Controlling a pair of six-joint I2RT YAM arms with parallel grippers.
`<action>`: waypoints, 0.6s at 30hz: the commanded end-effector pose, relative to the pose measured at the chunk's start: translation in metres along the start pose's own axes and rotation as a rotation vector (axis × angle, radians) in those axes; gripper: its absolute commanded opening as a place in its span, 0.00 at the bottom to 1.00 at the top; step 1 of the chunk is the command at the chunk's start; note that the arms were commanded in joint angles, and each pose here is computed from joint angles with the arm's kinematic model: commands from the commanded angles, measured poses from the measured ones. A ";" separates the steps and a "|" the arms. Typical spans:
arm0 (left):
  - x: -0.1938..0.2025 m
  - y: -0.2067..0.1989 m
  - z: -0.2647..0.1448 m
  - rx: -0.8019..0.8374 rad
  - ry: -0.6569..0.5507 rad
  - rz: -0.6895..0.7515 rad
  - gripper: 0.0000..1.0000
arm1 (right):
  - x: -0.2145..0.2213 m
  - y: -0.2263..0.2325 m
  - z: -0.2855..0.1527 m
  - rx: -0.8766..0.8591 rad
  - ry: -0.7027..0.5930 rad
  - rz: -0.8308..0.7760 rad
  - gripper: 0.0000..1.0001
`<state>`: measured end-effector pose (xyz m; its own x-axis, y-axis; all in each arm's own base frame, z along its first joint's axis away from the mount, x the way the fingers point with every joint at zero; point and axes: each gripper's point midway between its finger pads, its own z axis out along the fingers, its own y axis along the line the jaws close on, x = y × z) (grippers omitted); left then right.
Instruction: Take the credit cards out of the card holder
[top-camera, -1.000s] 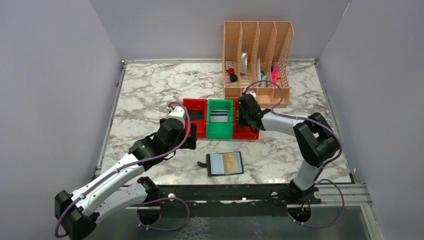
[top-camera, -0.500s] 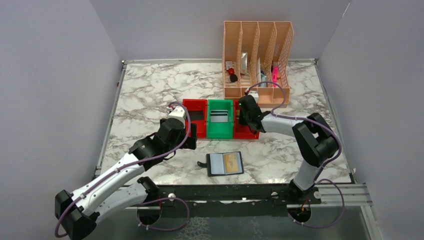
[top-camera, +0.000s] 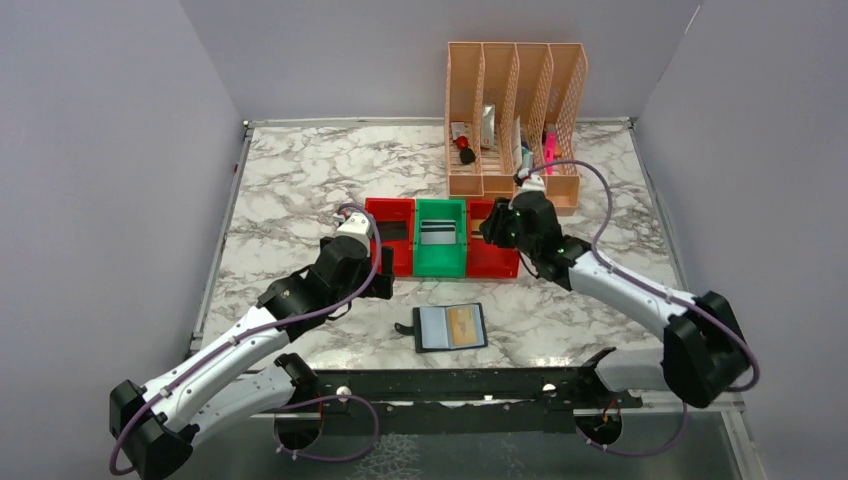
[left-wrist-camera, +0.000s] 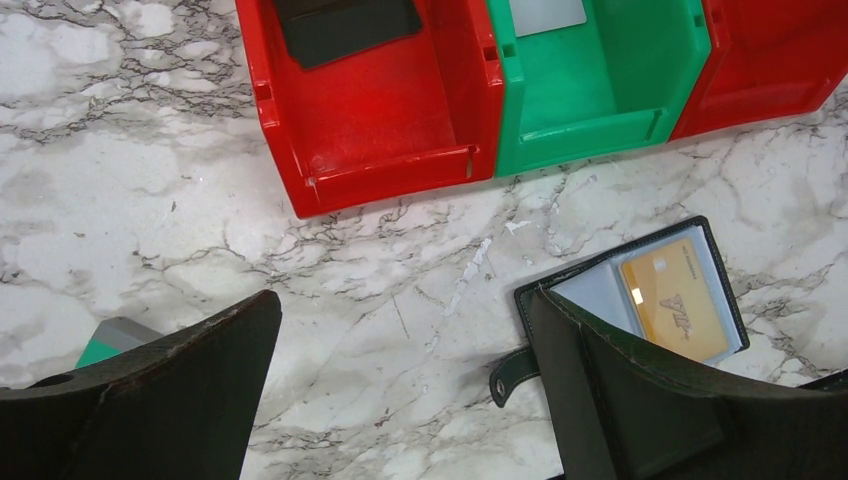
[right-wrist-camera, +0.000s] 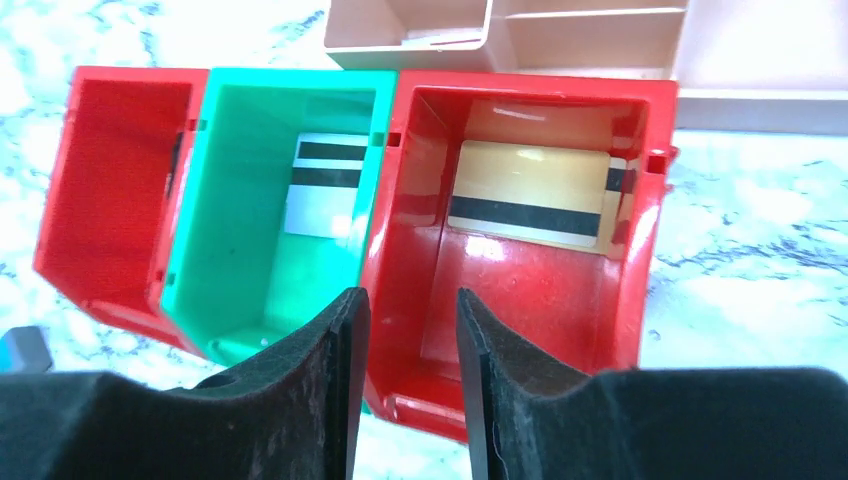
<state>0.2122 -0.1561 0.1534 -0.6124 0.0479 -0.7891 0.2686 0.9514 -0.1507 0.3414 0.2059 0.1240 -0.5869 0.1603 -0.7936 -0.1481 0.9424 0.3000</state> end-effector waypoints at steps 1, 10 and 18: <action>-0.009 -0.010 -0.006 0.061 -0.026 -0.008 0.99 | 0.006 -0.001 -0.033 -0.056 -0.011 0.013 0.48; -0.008 -0.036 -0.016 0.229 -0.041 0.012 0.99 | 0.036 0.010 -0.100 -0.328 -0.103 0.065 0.82; 0.010 -0.098 -0.018 0.569 0.020 -0.180 0.83 | 0.080 0.028 -0.133 -0.545 -0.003 0.246 0.97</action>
<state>0.1861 -0.2016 0.1586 -0.6287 -0.0087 -0.7776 0.4503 0.8112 -0.3731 0.2113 0.1880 0.1460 -0.5378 0.3215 -0.7793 -0.3933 0.7220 0.5693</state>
